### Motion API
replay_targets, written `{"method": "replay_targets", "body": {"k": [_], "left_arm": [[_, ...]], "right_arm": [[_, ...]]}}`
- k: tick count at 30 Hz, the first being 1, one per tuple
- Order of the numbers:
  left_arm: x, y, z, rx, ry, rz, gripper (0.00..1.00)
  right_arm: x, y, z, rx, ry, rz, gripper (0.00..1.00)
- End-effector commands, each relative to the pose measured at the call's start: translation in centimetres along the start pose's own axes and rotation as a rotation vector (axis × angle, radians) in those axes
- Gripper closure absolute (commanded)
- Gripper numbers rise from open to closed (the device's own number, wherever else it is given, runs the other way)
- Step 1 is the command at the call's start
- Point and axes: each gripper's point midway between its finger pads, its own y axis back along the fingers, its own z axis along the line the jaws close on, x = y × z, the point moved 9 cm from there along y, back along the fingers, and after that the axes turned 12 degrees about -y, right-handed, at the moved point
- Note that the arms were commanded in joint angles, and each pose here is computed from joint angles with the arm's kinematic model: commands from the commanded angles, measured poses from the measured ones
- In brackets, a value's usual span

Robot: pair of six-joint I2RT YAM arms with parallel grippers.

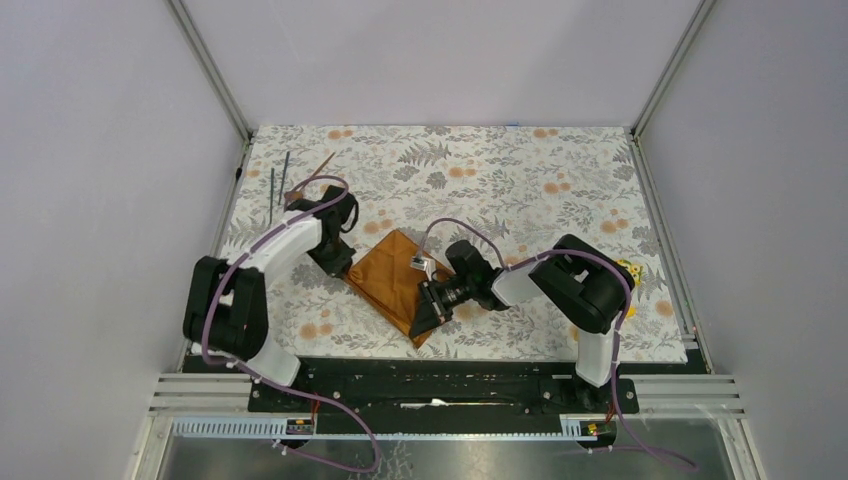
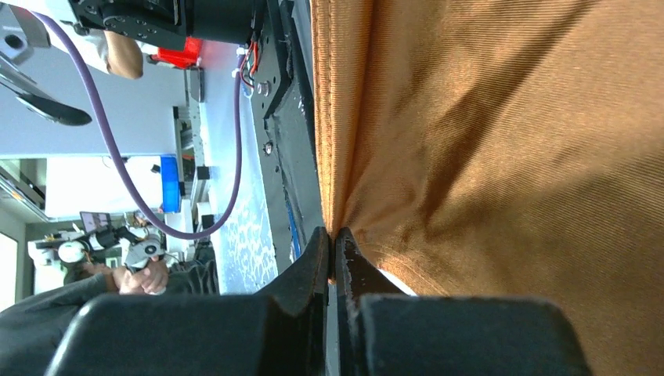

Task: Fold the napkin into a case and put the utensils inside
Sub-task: Fold the lower triangle-folded napkin at the center of the board.

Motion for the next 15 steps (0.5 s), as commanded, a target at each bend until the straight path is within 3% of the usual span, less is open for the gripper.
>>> {"method": "replay_targets", "body": {"k": [1, 12, 15], "left_arm": [[-3.5, -0.6, -2.2, -0.069, 0.066, -0.194, 1.00], [-2.5, -0.4, -6.2, -0.030, -0.055, -0.199, 1.00], [-2.6, -0.1, -6.6, 0.013, -0.105, -0.194, 0.91]], "right_arm": [[2.1, 1.1, -0.8, -0.047, -0.135, 0.065, 1.00], [2.3, 2.1, -1.6, -0.039, -0.163, 0.036, 1.00], [2.2, 2.1, -1.6, -0.033, -0.152, 0.043, 1.00]]}}
